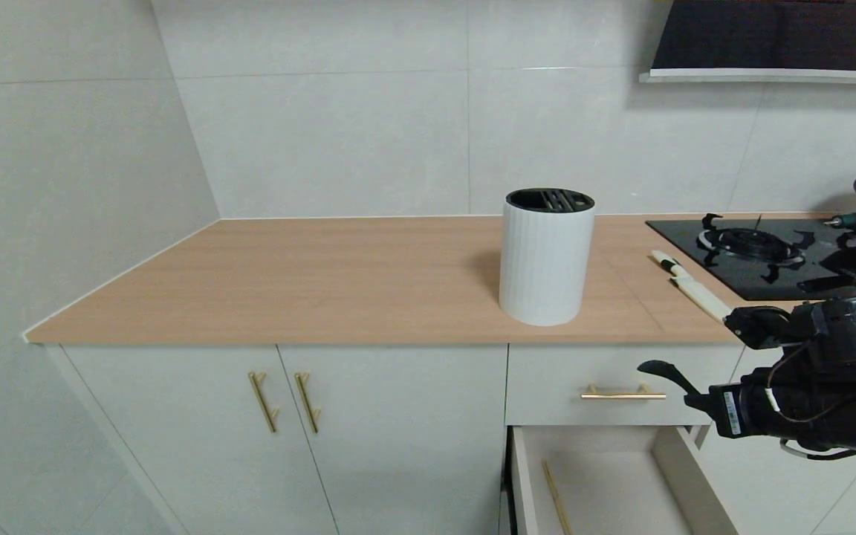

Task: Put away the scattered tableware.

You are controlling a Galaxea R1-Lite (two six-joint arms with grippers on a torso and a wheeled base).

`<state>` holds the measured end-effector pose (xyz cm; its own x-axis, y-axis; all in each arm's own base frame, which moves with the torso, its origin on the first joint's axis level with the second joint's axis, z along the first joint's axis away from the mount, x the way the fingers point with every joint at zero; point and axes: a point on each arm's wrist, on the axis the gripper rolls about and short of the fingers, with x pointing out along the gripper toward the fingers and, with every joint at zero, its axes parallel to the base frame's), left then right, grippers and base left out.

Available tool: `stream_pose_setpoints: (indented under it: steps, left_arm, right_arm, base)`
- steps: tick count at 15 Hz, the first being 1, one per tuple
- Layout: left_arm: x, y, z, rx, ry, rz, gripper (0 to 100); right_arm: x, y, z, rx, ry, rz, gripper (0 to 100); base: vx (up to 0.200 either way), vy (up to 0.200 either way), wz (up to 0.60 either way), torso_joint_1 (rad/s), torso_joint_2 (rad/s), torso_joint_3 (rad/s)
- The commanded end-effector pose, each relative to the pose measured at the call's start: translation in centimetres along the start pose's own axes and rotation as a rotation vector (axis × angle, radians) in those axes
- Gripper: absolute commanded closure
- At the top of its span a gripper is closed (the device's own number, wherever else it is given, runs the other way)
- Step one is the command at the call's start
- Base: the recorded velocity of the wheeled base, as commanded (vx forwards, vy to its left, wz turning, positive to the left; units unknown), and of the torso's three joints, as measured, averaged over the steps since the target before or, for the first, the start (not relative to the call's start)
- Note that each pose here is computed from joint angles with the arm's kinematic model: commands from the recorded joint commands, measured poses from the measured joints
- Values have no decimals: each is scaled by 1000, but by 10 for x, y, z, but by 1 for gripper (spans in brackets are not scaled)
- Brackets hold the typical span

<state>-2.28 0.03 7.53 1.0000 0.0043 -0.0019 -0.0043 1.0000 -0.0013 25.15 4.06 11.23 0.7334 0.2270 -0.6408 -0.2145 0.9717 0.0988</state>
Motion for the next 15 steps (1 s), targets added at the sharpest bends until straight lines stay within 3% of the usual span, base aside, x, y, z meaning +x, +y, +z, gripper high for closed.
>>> stream_pose_setpoints:
  steps: [1,15]
  left_arm:
    - [0,0,0,0,0,0,0]
    - [0,0,0,-2,0,0,0]
  right_arm:
    - [1,0,-1,0,6,0,100]
    - [12,2,-11,-24,64,10,100]
  base:
    - [0,0,0,-212,500,276]
    - [0,0,0,-185,474,289]
